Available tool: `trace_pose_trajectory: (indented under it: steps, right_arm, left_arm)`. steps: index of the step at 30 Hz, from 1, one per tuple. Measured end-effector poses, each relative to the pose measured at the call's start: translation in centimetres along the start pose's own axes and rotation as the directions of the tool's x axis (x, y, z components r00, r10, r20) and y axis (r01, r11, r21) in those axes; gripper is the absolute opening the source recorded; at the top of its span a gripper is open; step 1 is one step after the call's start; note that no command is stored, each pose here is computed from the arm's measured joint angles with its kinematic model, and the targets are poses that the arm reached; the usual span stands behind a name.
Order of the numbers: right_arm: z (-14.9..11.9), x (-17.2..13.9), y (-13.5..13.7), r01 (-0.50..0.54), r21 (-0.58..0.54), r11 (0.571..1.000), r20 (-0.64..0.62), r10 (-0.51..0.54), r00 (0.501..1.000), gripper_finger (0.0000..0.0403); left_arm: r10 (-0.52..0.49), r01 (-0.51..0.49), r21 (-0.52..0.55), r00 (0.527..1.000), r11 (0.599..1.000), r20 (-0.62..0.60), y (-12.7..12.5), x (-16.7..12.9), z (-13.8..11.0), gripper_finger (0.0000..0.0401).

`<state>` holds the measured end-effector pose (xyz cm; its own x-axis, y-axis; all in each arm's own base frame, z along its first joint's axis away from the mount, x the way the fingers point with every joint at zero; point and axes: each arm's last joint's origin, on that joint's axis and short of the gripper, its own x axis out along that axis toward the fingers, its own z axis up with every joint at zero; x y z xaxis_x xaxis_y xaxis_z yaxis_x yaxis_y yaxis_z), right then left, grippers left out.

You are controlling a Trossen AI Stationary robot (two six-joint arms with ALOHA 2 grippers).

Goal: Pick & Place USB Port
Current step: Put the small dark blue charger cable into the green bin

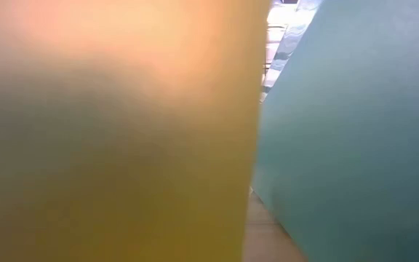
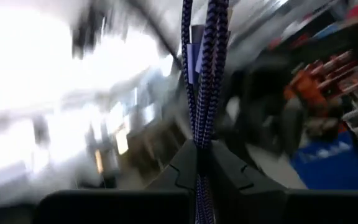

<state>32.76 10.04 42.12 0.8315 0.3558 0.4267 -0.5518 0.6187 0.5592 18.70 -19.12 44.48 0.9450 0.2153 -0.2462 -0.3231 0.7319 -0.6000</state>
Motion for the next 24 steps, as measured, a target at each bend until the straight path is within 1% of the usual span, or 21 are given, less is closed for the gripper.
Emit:
trace_pose_trajectory:
  steps: [2, 3, 4, 5, 7, 8, 9, 10, 13, 14, 15, 16, 17, 19, 20, 22, 23, 24]
  right_arm:
    - [-0.4, -0.4, 0.0, -0.041, -0.157, 0.987, -0.144, 0.019, 0.989, 0.0007]
    - [-0.6, -0.7, 0.1, -0.068, -0.260, 0.963, -0.223, 0.009, 0.975, 0.0007]
    - [-0.9, -1.2, 0.3, -0.101, -0.355, 0.929, -0.303, -0.012, 0.953, 0.0007]
    - [-1.3, -1.9, 0.6, -0.127, -0.454, 0.882, -0.377, -0.061, 0.924, 0.0007]
    - [-1.8, -3.3, 1.2, -0.204, -0.627, 0.752, -0.488, -0.175, 0.855, 0.0007]
    - [-1.9, -3.9, 1.5, -0.236, -0.686, 0.688, -0.517, -0.232, 0.824, 0.0007]
    - [-1.8, -4.5, 1.8, -0.253, -0.730, 0.635, -0.529, -0.291, 0.797, 0.0007]
    - [-1.7, -5.1, 2.1, -0.259, -0.759, 0.597, -0.533, -0.342, 0.774, 0.0007]
    - [-0.7, -6.2, 2.6, -0.271, -0.806, 0.526, -0.535, -0.453, 0.713, 0.0007]
    - [-0.7, -6.5, 2.9, -0.291, -0.813, 0.505, -0.547, -0.490, 0.679, 0.0007]
    - [-1.0, -6.8, 3.1, -0.324, -0.815, 0.481, -0.565, -0.532, 0.631, 0.0007]
    - [-1.4, -7.1, 3.4, -0.366, -0.811, 0.456, -0.583, -0.575, 0.574, 0.0007]
    - [-2.0, -7.4, 3.5, -0.419, -0.793, 0.442, -0.608, -0.617, 0.500, 0.0007]
    - [-3.4, -7.9, 3.2, -0.527, -0.732, 0.433, -0.643, -0.694, 0.324, 0.0007]
    - [-4.2, -8.2, 3.0, -0.574, -0.692, 0.437, -0.647, -0.728, 0.226, 0.0007]
    - [-5.8, -8.8, 2.3, -0.641, -0.611, 0.464, -0.632, -0.774, 0.041, 0.0007]
    - [-6.7, -8.9, 2.0, -0.665, -0.568, 0.485, -0.628, -0.777, -0.031, 0.0007]
    - [-7.6, -8.8, 1.8, -0.686, -0.533, 0.496, -0.631, -0.773, -0.069, 0.0007]
  left_arm:
    - [0.034, -0.034, 0.002, 0.999, 0.999, -0.014, 0.6, 0.3, -0.1, 0.0055]
    - [0.052, -0.053, -0.001, 0.998, 0.999, -0.023, 0.9, 0.5, -0.1, 0.0055]
    - [0.071, -0.071, 0.000, 0.997, 0.997, -0.034, 1.2, 0.6, -0.1, 0.0055]
    - [0.090, -0.090, -0.001, 0.995, 0.996, -0.042, 1.4, 0.8, -0.1, 0.0055]
    - [0.127, -0.127, 0.003, 0.990, 0.992, -0.065, 2.0, 1.1, -0.2, 0.0055]
    - [0.143, -0.143, 0.005, 0.987, 0.990, -0.077, 2.3, 1.2, -0.2, 0.0055]
    - [0.161, -0.161, 0.005, 0.983, 0.987, -0.087, 2.6, 1.4, -0.2, 0.0055]
    - [0.180, -0.181, 0.006, 0.979, 0.984, -0.094, 2.8, 1.5, -0.1, 0.0055]
    - [0.234, -0.234, 0.012, 0.966, 0.972, -0.110, 3.5, 1.9, -0.2, 0.0055]
    - [0.247, -0.247, 0.017, 0.963, 0.969, -0.111, 3.7, 2.0, -0.2, 0.0055]
    - [0.258, -0.258, 0.017, 0.959, 0.966, -0.113, 3.9, 2.1, -0.3, 0.0056]
    - [0.268, -0.268, 0.015, 0.957, 0.963, -0.113, 4.1, 2.3, -0.4, 0.0056]
    - [0.280, -0.280, 0.017, 0.952, 0.960, -0.121, 4.4, 2.6, -0.6, 0.0056]
    - [0.305, -0.305, 0.025, 0.941, 0.952, -0.145, 4.9, 3.2, -1.0, 0.0056]
    - [0.318, -0.317, 0.029, 0.935, 0.948, -0.158, 5.2, 3.5, -1.3, 0.0056]
    - [0.340, -0.341, 0.025, 0.921, 0.940, -0.189, 5.7, 4.1, -1.8, 0.0056]
    - [0.350, -0.354, 0.021, 0.914, 0.935, -0.204, 6.0, 4.4, -2.1, 0.0056]
    - [0.364, -0.370, 0.015, 0.905, 0.929, -0.222, 6.4, 4.8, -2.4, 0.0056]
